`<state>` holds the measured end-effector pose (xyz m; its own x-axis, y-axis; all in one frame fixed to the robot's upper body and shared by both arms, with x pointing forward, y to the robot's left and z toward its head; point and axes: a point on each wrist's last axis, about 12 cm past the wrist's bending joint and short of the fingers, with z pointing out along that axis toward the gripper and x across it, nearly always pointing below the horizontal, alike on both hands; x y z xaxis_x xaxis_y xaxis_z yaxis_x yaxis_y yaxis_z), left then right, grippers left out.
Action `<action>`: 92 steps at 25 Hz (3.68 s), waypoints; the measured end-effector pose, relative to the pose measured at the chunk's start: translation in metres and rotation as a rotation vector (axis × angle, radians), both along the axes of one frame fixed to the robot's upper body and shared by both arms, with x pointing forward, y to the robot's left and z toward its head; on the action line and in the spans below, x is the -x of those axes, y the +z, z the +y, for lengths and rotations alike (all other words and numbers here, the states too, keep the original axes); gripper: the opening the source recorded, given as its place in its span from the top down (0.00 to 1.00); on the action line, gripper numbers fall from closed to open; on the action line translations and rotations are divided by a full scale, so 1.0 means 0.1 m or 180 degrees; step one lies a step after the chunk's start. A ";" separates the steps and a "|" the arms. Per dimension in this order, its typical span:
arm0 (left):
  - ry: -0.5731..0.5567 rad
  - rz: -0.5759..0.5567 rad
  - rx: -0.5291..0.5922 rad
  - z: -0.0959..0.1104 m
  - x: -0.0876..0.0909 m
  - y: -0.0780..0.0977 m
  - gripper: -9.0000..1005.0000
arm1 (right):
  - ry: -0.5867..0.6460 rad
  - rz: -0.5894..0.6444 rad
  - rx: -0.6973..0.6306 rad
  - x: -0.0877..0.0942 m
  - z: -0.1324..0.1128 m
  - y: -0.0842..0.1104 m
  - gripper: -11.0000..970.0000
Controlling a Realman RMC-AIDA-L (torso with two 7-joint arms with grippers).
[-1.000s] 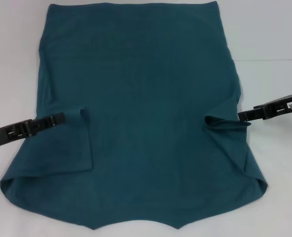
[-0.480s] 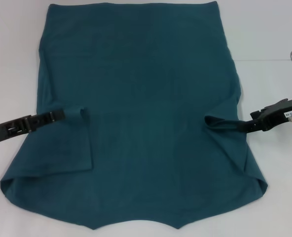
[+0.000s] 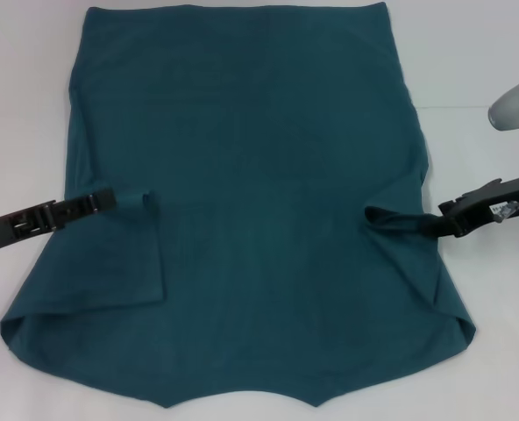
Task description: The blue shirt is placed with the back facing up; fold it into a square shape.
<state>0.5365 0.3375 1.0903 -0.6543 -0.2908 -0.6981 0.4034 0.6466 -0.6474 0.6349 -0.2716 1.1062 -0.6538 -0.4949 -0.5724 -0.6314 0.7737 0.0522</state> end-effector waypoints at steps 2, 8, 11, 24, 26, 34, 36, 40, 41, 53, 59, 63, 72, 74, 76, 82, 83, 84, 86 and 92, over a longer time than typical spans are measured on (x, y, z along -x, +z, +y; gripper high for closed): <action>0.0002 -0.0001 0.0000 0.00 0.00 0.00 0.49 | -0.0013 -0.0033 -0.0009 -0.01 0.01 0.01 0.49; 0.0004 0.0000 0.0000 0.00 0.00 0.00 0.49 | -0.0005 -0.0058 -0.0006 -0.02 0.04 0.02 0.69; 0.0007 -0.0003 0.0000 0.01 0.00 0.00 0.49 | 0.0005 -0.0054 -0.0006 -0.02 0.05 0.02 0.78; 0.0025 -0.0013 0.0005 0.01 -0.01 0.01 0.49 | -0.0074 0.0072 -0.0093 -0.02 0.03 0.08 0.97; 0.0025 -0.0012 0.0008 0.01 -0.01 0.00 0.49 | -0.0074 0.0174 -0.0147 -0.01 0.05 0.12 0.97; 0.0035 -0.0012 0.0004 0.02 -0.01 0.00 0.49 | 0.0017 0.0500 -0.0384 0.02 0.18 0.34 0.94; 0.0035 -0.0013 0.0004 0.02 -0.01 0.00 0.49 | 0.0030 0.0563 -0.0423 0.02 0.24 0.36 0.94; 0.0040 -0.0014 0.0006 0.02 0.00 0.00 0.49 | -0.0020 0.0705 -0.0546 0.02 0.39 0.36 0.92; 0.0044 -0.0014 0.0006 0.02 0.00 0.00 0.49 | -0.0036 0.0734 -0.0597 0.02 0.42 0.36 0.92; 0.0059 -0.0017 0.0007 0.02 -0.01 0.00 0.49 | -0.0278 0.1045 -0.0979 0.03 0.66 0.20 0.89; 0.0085 -0.0009 0.0018 0.04 0.00 0.00 0.49 | -0.0201 0.1085 -0.1296 0.06 0.69 0.26 0.87; 0.0103 0.0034 0.0062 0.04 0.01 0.00 0.49 | -0.0177 0.1147 -0.1454 0.08 0.65 0.30 0.76; 0.0005 0.0426 0.0460 0.20 0.21 0.17 0.49 | -0.0289 0.1246 -0.2134 0.21 0.34 0.38 0.43; -0.0052 0.0478 0.0494 0.23 0.26 0.22 0.49 | -0.0299 0.1242 -0.2185 0.23 0.30 0.37 0.37; -0.0062 0.0558 0.0495 0.28 0.33 0.26 0.49 | -0.0289 0.1231 -0.2191 0.25 0.27 0.36 0.38; 0.0096 0.0982 0.0342 0.39 0.43 0.23 0.44 | -0.0200 0.1255 -0.2235 0.29 0.27 0.37 0.35; 0.0127 0.1033 0.0334 0.42 0.45 0.23 0.40 | -0.0196 0.1271 -0.2236 0.29 0.27 0.37 0.34; 0.0176 0.1081 0.0331 0.45 0.46 0.22 0.36 | -0.0196 0.1280 -0.2235 0.29 0.27 0.37 0.32; 0.0259 0.1164 0.0317 0.51 0.50 0.21 0.29 | -0.0203 0.1286 -0.2244 0.29 0.25 0.38 0.27; 0.0462 0.1343 0.0301 0.64 0.64 0.12 0.16 | -0.0293 0.1271 -0.2249 0.31 0.16 0.36 0.10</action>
